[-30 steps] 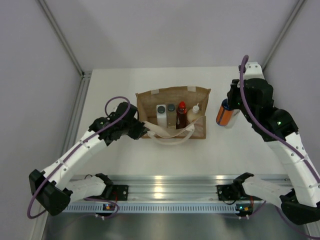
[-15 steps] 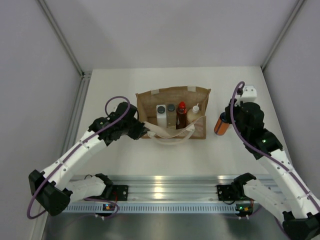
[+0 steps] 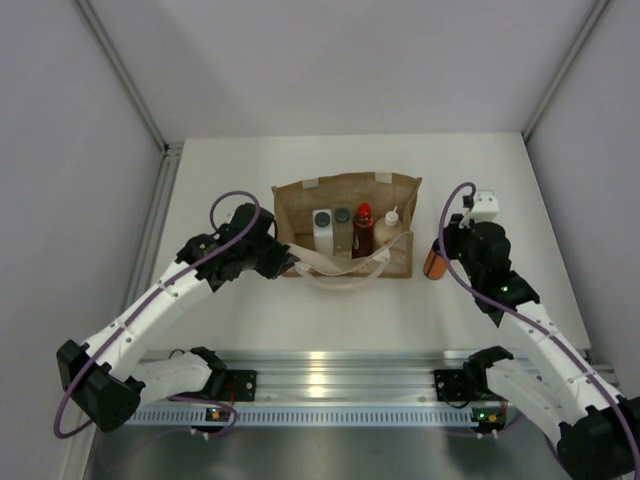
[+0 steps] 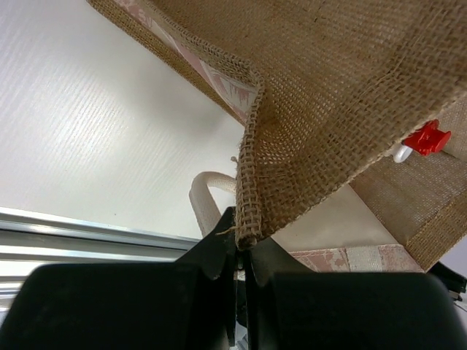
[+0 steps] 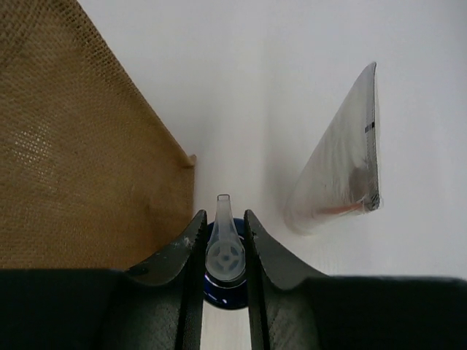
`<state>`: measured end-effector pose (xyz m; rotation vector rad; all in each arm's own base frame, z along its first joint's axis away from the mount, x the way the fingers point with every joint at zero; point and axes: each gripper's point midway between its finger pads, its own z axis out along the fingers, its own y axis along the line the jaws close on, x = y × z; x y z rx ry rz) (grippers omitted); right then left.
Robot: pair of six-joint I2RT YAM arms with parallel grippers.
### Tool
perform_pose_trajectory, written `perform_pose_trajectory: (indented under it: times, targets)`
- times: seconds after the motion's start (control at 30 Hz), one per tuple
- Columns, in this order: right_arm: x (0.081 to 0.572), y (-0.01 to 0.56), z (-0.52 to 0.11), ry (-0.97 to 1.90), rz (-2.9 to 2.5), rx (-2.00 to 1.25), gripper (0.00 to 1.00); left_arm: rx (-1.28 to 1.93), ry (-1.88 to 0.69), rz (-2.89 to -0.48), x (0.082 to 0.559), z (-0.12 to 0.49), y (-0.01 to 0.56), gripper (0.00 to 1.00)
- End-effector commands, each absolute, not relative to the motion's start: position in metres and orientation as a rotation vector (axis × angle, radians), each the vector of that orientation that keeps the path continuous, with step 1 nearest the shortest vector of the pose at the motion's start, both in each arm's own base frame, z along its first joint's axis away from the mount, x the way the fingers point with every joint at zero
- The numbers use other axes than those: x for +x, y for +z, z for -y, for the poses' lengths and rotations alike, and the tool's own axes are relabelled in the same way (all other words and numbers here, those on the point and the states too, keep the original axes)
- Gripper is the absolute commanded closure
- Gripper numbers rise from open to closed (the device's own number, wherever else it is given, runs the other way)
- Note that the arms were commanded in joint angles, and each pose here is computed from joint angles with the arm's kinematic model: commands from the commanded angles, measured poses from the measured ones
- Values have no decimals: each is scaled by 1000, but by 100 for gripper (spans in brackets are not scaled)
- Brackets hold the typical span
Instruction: Take the personal care products out of the canvas bag
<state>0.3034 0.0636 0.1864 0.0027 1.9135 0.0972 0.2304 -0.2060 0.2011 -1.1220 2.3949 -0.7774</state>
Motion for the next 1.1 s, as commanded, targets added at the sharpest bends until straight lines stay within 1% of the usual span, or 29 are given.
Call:
perform_pose_trajectory:
  times: [0.0,0.03,0.07,0.1,0.13,0.2,0.23,0.3,0.33,0.4,0.43,0.47,0.5,0.53,0.6,0.63,0.77,0.8,0.87,0.9,0.93,0.97,1.0,1.07]
  targets:
    - [317,218,-66,144,-1762,19,93,-1099,-808,-2414,227,210,212,100]
    - [315,218,-65,146,-1758,20,82,-1097,-807,-2419,227,210,211,100]
    - [313,216,-65,143,-1762,16,68,-1098,-803,-2423,226,210,210,100]
    - [312,216,-63,137,-1758,29,46,-1101,-796,-2430,226,210,207,100]
    - [310,218,-59,121,-1752,44,40,-1101,-795,-2431,226,210,206,100]
    - [309,225,-56,107,-1738,47,33,-1102,-790,-2433,226,210,205,100]
    - [309,236,-55,107,-1714,49,31,-1099,-792,-2427,226,209,206,100]
    - [306,240,-52,82,-1727,30,30,-1101,-787,-2429,227,210,206,100]
    - [306,257,-50,76,-1697,46,30,-1101,-786,-2427,227,209,206,100]
    - [305,271,-49,77,-1682,45,30,-1100,-783,-2436,226,210,204,100]
    - [305,291,-53,106,-1650,41,30,-1103,-781,-2439,226,210,203,100]
    - [305,301,-56,129,-1641,36,30,-1104,-779,-2447,225,210,201,100]
    - [304,304,-62,166,-1658,35,32,-1106,-777,-2450,224,210,199,100]
    - [307,322,-76,235,-1649,-8,34,-1113,-778,-2450,224,210,199,100]
    - [307,326,-96,323,-1693,-55,41,-1118,-773,-2451,223,209,197,100]
    - [310,334,-107,364,-1700,-82,42,-1125,-773,-2449,223,209,197,100]
    - [311,346,-139,453,-1731,-59,42,-1131,-765,-2447,224,208,195,100]
    - [310,341,-157,481,-1762,-88,42,-1133,-765,-2443,224,208,195,100]
    - [310,350,-168,485,-1781,-63,42,-1143,-763,-2437,224,207,195,100]
    - [310,340,-188,499,-1827,-91,43,-1148,-763,-2434,224,207,195,100]
    - [311,353,-194,502,-1817,-75,43,-1148,-760,-2432,224,206,195,100]
    - [310,348,-201,505,-1858,-66,44,-1150,-761,-2429,224,206,195,100]
    - [307,339,-222,515,-1899,-105,45,-1152,-762,-2426,225,206,196,100]
    - [303,349,-241,537,-1884,-138,45,-1153,-763,-2423,225,206,196,100]
